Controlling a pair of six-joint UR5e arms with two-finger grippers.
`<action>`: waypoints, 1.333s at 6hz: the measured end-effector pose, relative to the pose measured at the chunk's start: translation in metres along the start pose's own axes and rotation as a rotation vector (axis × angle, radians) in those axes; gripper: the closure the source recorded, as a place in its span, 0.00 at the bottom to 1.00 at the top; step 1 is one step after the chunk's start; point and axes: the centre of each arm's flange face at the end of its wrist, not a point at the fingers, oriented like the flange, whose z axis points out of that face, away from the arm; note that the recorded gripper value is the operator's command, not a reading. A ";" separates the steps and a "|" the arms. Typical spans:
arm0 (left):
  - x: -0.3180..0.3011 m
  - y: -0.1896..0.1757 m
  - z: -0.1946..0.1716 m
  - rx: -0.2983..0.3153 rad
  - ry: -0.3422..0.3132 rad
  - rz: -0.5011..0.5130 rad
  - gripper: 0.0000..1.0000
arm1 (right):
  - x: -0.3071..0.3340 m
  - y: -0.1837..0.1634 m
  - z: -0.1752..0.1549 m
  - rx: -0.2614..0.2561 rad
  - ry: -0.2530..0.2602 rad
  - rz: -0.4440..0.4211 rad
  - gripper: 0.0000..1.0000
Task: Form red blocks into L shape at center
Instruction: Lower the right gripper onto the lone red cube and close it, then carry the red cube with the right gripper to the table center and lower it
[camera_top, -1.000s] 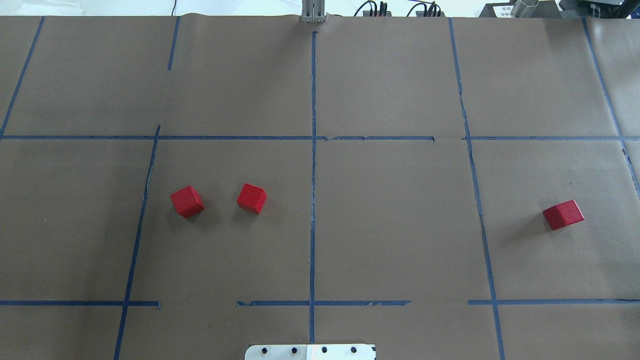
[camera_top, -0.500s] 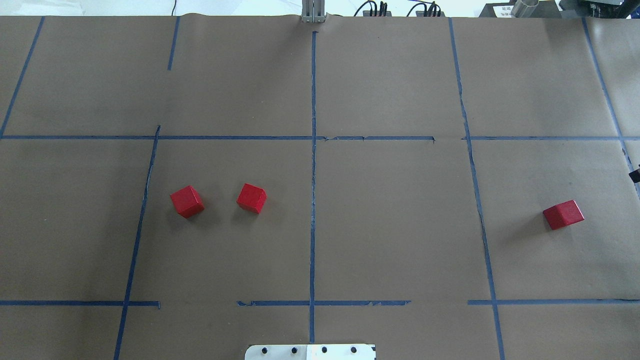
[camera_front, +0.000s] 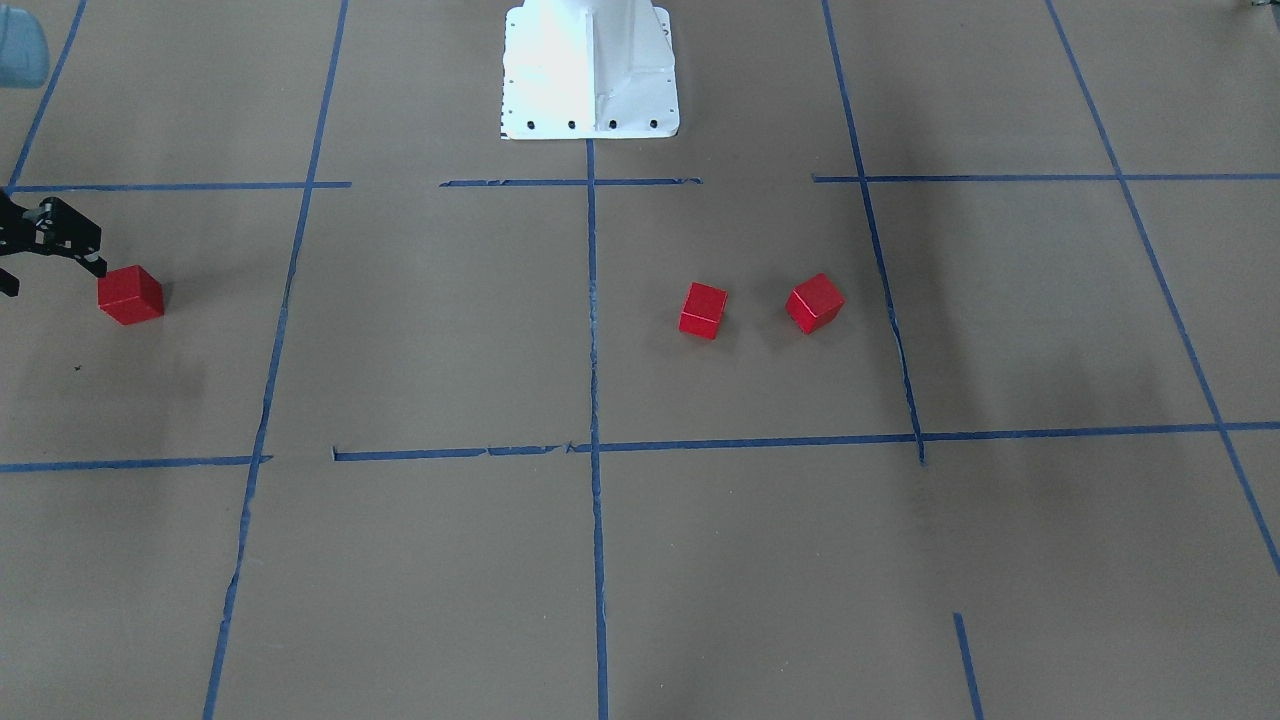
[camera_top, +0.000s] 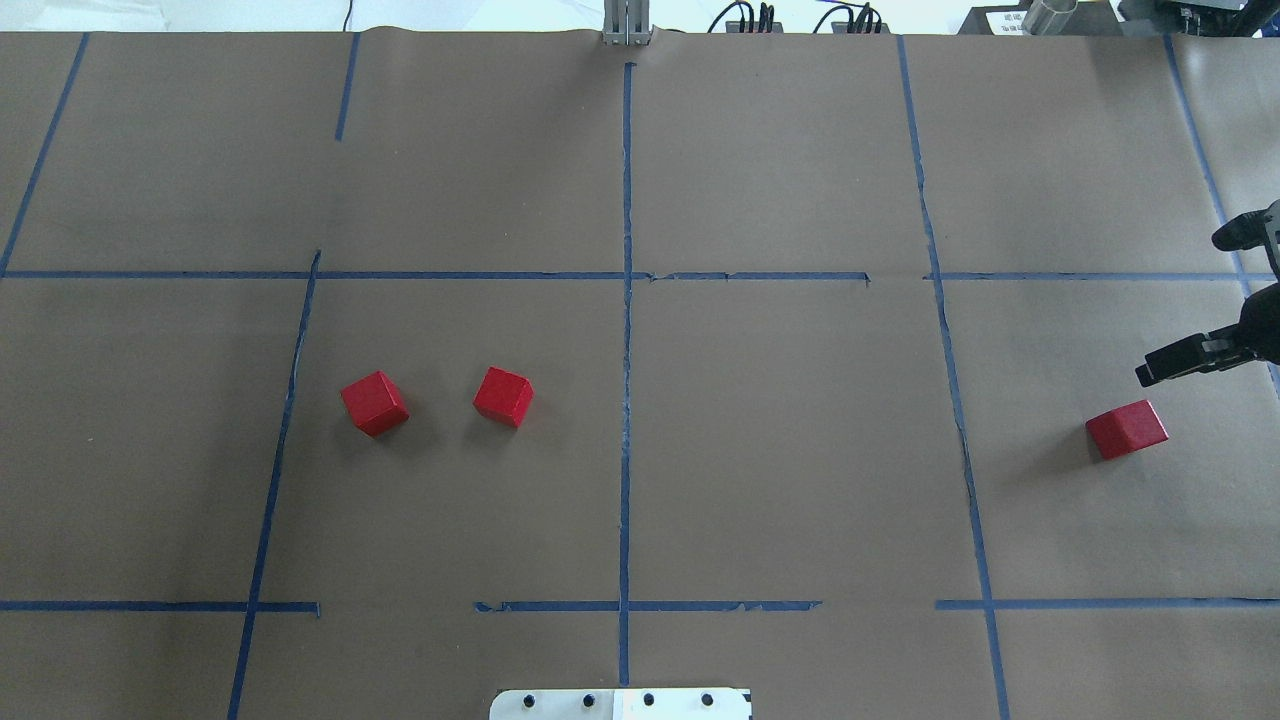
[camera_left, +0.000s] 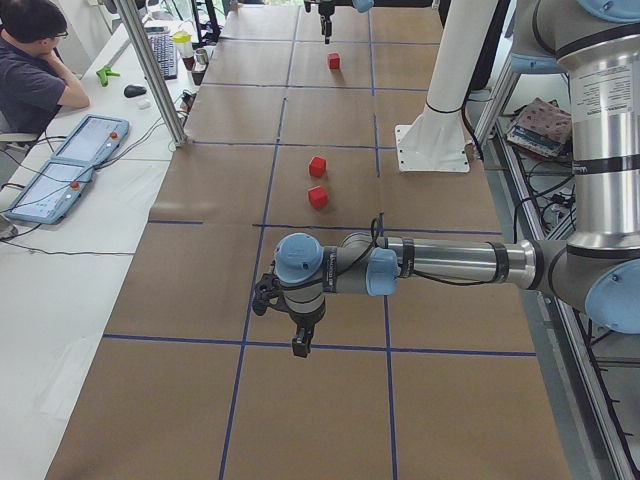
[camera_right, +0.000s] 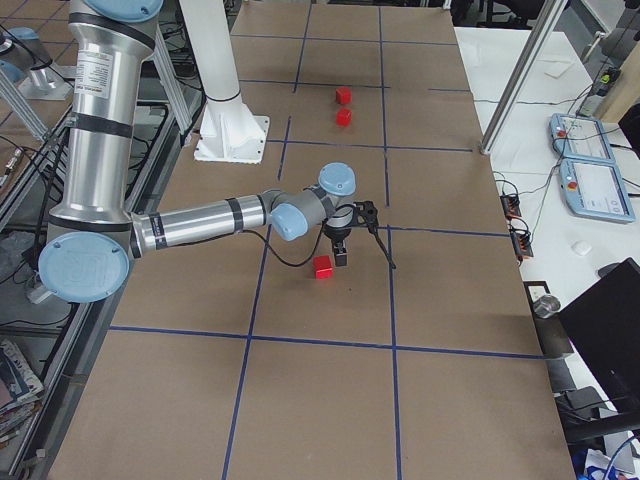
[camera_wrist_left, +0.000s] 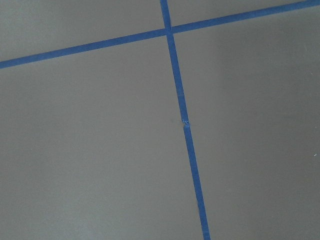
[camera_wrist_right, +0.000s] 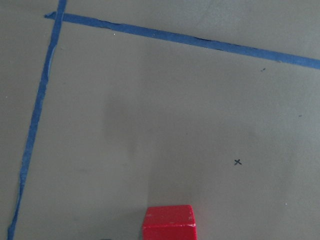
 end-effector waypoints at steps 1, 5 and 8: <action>0.000 0.000 0.000 0.000 0.000 0.000 0.00 | -0.005 0.004 0.014 -0.023 0.004 -0.009 0.00; -0.001 0.001 0.001 -0.004 -0.001 -0.003 0.00 | -0.017 0.021 0.075 -0.124 0.055 -0.065 0.04; -0.001 0.001 0.001 -0.004 -0.001 -0.003 0.00 | -0.018 0.027 0.099 -0.153 0.092 -0.087 0.94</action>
